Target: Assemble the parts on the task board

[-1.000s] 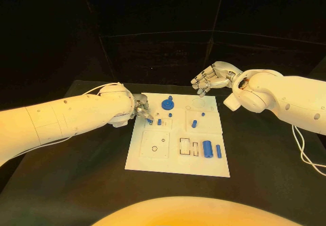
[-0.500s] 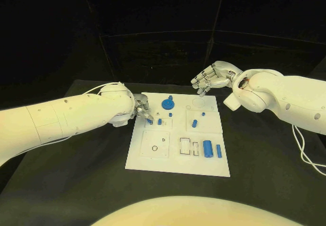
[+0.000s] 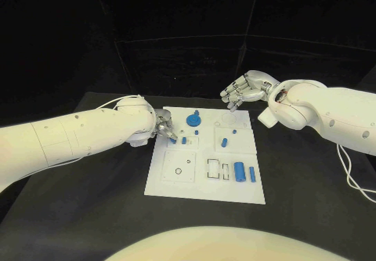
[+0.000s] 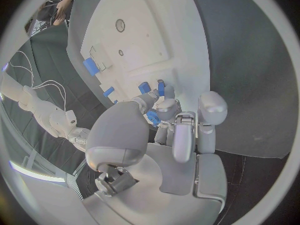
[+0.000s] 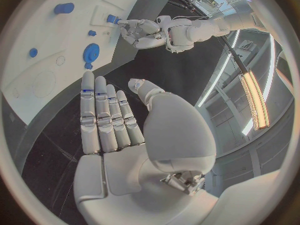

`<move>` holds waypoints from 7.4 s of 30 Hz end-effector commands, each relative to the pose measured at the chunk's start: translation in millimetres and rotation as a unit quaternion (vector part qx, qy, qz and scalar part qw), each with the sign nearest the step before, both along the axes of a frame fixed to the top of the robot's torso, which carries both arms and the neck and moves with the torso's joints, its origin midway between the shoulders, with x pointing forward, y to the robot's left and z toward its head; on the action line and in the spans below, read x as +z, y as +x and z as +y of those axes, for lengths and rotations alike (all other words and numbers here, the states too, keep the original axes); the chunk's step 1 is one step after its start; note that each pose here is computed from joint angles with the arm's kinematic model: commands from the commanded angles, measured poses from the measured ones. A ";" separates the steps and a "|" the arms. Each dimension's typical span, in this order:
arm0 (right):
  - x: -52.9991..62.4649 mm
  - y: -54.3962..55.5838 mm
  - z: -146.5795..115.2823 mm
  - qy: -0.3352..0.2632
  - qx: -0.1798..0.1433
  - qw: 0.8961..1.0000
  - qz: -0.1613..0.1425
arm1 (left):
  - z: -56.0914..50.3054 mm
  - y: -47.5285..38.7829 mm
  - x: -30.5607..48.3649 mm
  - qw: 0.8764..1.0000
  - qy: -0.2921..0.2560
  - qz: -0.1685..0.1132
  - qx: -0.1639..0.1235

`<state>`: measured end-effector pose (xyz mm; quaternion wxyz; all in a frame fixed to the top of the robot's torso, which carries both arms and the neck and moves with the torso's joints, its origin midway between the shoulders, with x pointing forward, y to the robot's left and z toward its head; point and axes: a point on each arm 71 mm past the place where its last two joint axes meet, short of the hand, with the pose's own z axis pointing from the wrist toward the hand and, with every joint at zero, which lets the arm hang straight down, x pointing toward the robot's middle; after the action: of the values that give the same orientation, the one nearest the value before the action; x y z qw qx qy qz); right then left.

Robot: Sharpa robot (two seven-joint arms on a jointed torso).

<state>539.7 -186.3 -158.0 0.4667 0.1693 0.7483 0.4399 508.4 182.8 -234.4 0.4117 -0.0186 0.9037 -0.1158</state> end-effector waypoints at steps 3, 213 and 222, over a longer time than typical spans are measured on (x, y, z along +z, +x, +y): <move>1.5 0.1 1.6 0.003 0.006 1.000 -0.002 | -0.9 -0.7 -1.2 1.000 0.008 0.003 -0.006; 2.9 -0.8 12.1 0.007 0.015 1.000 -0.009 | -73.3 34.0 -22.3 0.962 -0.068 -0.160 -0.212; 2.9 -0.6 11.3 0.007 0.014 1.000 -0.009 | -66.7 32.8 -11.5 0.953 -0.123 -0.195 -0.195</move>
<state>538.9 -175.4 -157.2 0.4643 0.1602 0.7468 0.4485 540.4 117.7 -253.0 0.5284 0.1468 0.7882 -0.2793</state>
